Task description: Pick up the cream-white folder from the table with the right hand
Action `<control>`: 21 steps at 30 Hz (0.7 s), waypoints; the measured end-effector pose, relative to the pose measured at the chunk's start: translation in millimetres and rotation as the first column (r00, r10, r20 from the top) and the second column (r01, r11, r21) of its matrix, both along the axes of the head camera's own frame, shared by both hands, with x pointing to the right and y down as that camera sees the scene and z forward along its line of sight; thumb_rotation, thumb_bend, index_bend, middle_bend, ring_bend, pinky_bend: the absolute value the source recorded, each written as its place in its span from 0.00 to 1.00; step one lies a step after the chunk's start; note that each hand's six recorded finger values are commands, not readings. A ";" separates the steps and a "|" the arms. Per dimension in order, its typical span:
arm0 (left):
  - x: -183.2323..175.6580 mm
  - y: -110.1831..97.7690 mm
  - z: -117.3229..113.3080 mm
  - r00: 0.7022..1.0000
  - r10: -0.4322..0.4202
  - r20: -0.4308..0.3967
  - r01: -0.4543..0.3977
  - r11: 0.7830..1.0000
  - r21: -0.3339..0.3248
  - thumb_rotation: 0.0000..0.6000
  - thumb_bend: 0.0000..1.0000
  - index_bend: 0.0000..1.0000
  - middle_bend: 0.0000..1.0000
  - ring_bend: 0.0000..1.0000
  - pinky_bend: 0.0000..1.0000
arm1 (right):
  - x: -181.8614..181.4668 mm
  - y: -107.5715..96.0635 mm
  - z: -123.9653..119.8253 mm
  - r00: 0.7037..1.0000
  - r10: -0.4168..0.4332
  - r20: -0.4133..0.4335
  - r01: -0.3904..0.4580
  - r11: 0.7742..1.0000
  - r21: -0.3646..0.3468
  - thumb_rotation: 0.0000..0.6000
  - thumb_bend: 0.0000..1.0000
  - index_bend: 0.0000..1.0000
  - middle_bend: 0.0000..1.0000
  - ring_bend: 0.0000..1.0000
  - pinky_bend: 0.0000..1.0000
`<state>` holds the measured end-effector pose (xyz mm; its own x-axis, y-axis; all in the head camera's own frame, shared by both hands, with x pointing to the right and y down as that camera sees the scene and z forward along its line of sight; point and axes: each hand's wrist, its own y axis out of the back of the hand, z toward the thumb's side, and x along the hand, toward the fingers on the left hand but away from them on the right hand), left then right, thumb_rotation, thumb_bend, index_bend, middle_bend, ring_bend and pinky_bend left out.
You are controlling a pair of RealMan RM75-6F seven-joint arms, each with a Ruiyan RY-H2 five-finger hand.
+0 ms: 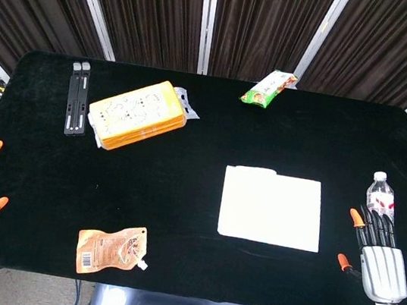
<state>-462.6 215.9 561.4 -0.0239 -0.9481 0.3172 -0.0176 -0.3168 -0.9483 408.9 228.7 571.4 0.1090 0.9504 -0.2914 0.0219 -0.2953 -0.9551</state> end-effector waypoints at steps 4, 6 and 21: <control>-0.2 -0.1 0.2 1.000 0.000 0.001 0.000 1.000 -0.001 1.00 0.11 0.00 0.00 0.00 0.00 | -0.1 0.0 0.3 1.000 0.001 0.001 -0.001 1.000 -0.002 1.00 0.12 0.00 0.00 0.00 0.00; -0.3 -0.3 -0.2 1.000 -0.001 0.000 0.001 1.000 0.000 1.00 0.11 0.00 0.00 0.00 0.00 | 0.2 0.1 0.4 1.000 0.001 -0.001 -0.001 1.000 -0.002 1.00 0.12 0.00 0.00 0.00 0.00; -5.9 -0.8 -2.7 1.000 -0.022 -0.015 0.022 1.000 -0.002 1.00 0.11 0.00 0.00 0.00 0.00 | -17.6 -6.8 5.1 0.999 -0.005 0.042 0.005 1.000 -0.018 1.00 0.12 0.00 0.00 0.00 0.00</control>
<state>-468.5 215.1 558.7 -0.0400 -0.9468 0.3193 -0.0383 -0.3178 -0.9474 391.2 221.8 576.5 0.1264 0.9445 -0.3034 0.0606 -0.3126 -0.9479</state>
